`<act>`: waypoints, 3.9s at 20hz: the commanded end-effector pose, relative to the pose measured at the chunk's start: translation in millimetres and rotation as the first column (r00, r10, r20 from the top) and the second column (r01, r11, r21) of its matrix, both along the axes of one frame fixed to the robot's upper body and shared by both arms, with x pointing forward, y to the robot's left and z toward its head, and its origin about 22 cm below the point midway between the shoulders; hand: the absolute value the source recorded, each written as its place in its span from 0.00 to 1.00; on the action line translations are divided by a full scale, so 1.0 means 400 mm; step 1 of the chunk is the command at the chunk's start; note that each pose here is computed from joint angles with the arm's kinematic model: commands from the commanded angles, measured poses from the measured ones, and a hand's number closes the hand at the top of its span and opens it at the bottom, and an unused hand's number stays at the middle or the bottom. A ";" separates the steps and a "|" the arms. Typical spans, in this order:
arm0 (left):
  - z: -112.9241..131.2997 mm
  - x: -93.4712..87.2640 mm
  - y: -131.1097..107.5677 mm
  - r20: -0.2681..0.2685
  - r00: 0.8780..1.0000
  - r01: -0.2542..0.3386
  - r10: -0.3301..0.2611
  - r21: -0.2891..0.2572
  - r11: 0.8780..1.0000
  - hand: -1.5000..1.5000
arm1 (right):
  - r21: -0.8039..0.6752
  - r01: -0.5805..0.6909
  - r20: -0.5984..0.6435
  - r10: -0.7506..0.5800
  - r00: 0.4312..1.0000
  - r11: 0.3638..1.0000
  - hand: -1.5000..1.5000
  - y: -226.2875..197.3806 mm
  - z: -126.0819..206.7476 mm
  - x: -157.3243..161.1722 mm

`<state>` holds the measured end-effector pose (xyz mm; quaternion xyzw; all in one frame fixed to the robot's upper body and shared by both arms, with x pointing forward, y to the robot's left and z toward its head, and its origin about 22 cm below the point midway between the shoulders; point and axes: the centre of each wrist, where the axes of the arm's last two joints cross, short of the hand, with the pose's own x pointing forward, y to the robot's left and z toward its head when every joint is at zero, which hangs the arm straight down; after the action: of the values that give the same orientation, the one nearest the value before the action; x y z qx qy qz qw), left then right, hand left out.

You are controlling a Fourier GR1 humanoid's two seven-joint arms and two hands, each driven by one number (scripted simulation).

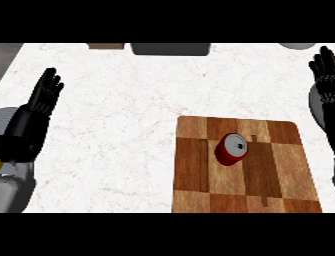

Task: Pick the can from the cutting board and place it in the pan

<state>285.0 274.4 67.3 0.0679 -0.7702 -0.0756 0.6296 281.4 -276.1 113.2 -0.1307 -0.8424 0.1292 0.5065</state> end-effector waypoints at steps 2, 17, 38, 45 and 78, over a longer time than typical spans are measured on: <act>0.014 -0.002 0.031 -0.036 0.997 -0.070 0.071 0.007 0.997 0.50 | 0.082 -0.165 -0.165 0.177 0.970 0.983 1.00 0.048 -0.069 0.015; -0.037 0.000 0.030 -0.146 0.979 -0.147 0.139 -0.049 0.988 0.50 | -0.258 0.047 -0.144 -0.087 0.986 0.965 0.00 -0.133 -0.096 -0.252; -0.005 0.039 0.014 -0.140 0.985 -0.110 0.104 -0.037 0.993 0.50 | -0.560 -0.114 -0.357 -0.114 0.927 0.820 0.00 0.045 0.344 -0.091; -0.042 0.023 -0.010 -0.146 0.985 -0.104 0.096 -0.049 0.993 0.50 | -0.537 -0.228 -0.404 -0.010 0.915 0.812 0.00 0.190 0.311 -0.111; -0.112 0.036 -0.032 -0.146 0.984 -0.110 0.101 -0.053 0.993 0.50 | -0.631 -0.344 -0.603 -0.161 0.781 0.695 0.00 0.249 0.068 -0.021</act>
<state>297.0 274.6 44.3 0.0870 -0.7210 -0.0217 0.6871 278.2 -185.7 148.2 -0.2194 -0.5236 0.4949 0.6578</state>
